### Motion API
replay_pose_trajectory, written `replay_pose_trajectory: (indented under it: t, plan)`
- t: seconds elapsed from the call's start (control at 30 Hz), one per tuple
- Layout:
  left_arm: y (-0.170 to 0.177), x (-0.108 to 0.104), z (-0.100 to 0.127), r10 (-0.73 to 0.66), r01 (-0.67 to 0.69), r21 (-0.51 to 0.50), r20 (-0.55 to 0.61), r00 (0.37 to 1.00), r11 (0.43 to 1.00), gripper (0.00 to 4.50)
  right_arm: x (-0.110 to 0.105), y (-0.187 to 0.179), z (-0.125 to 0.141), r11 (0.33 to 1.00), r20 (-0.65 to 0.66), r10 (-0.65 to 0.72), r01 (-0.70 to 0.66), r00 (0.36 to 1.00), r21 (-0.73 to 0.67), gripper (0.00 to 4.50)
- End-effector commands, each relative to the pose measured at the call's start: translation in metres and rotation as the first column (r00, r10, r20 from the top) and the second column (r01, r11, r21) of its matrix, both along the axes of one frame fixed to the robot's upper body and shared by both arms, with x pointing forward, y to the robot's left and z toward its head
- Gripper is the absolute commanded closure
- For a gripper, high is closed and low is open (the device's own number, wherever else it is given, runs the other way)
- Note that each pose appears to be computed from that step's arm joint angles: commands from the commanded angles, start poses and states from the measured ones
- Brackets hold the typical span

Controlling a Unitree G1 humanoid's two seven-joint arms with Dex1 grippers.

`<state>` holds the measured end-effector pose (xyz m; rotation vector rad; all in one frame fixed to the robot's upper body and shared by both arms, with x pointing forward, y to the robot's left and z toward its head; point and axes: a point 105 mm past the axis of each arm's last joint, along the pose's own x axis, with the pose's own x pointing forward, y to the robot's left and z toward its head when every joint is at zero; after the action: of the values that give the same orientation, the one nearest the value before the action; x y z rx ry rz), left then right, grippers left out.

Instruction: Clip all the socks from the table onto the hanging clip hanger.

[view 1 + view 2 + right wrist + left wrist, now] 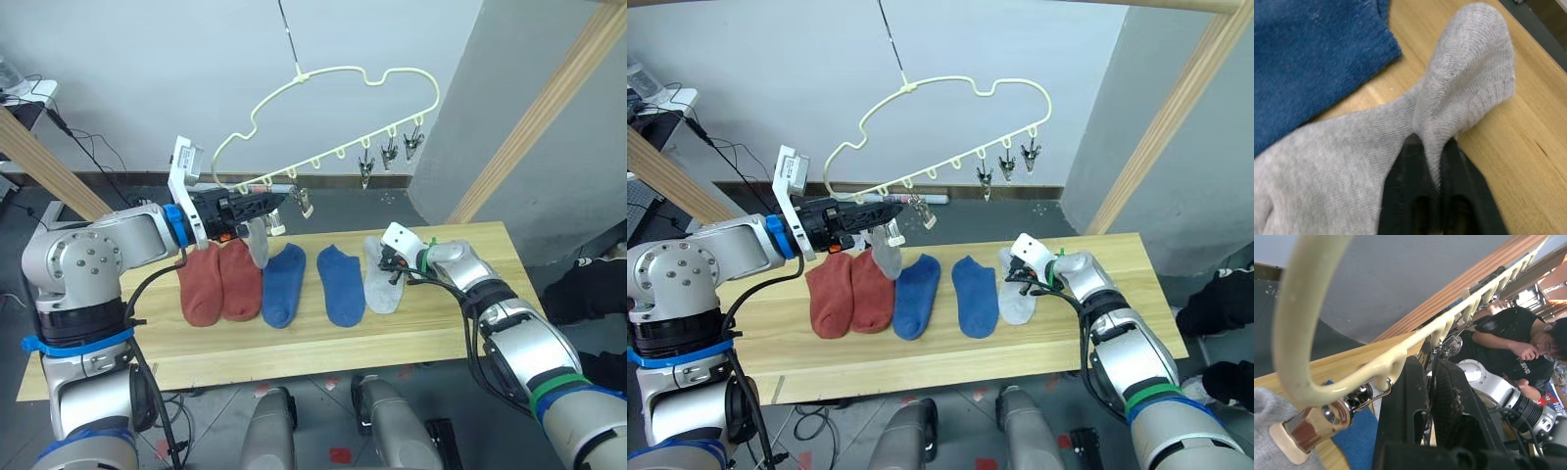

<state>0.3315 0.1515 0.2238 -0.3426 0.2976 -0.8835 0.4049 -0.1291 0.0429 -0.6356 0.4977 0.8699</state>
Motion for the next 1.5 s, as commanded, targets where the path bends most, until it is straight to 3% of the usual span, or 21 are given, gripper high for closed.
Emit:
replay_pose_trajectory:
  t: [0.03,0.2,0.37,0.6,1.5]
  plan:
    - [0.000,-0.003,-0.015,-0.007,0.007,-0.001,-0.091,0.996,1.000,4.40,-0.011,0.002,0.030,0.994,0.107,0.110,-0.112,0.988,0.013,4.48]
    - [0.004,0.000,-0.014,0.013,-0.024,-0.072,-0.151,0.988,0.997,4.40,-0.059,0.025,0.076,0.949,0.240,0.311,-0.316,0.920,-0.017,4.48]
    - [0.002,0.006,-0.005,0.013,-0.043,-0.151,-0.190,0.982,0.988,4.40,-0.096,0.076,0.105,0.895,0.382,0.426,-0.445,0.820,-0.043,4.48]
    - [-0.003,0.006,-0.006,0.017,-0.045,-0.136,-0.201,0.979,0.990,4.40,-0.095,0.107,0.117,0.882,0.459,0.449,-0.462,0.767,-0.090,4.48]
    - [-0.006,0.008,-0.004,0.018,-0.047,-0.155,-0.180,0.983,0.987,4.40,-0.087,0.135,0.135,0.895,0.469,0.405,-0.445,0.785,-0.028,4.48]
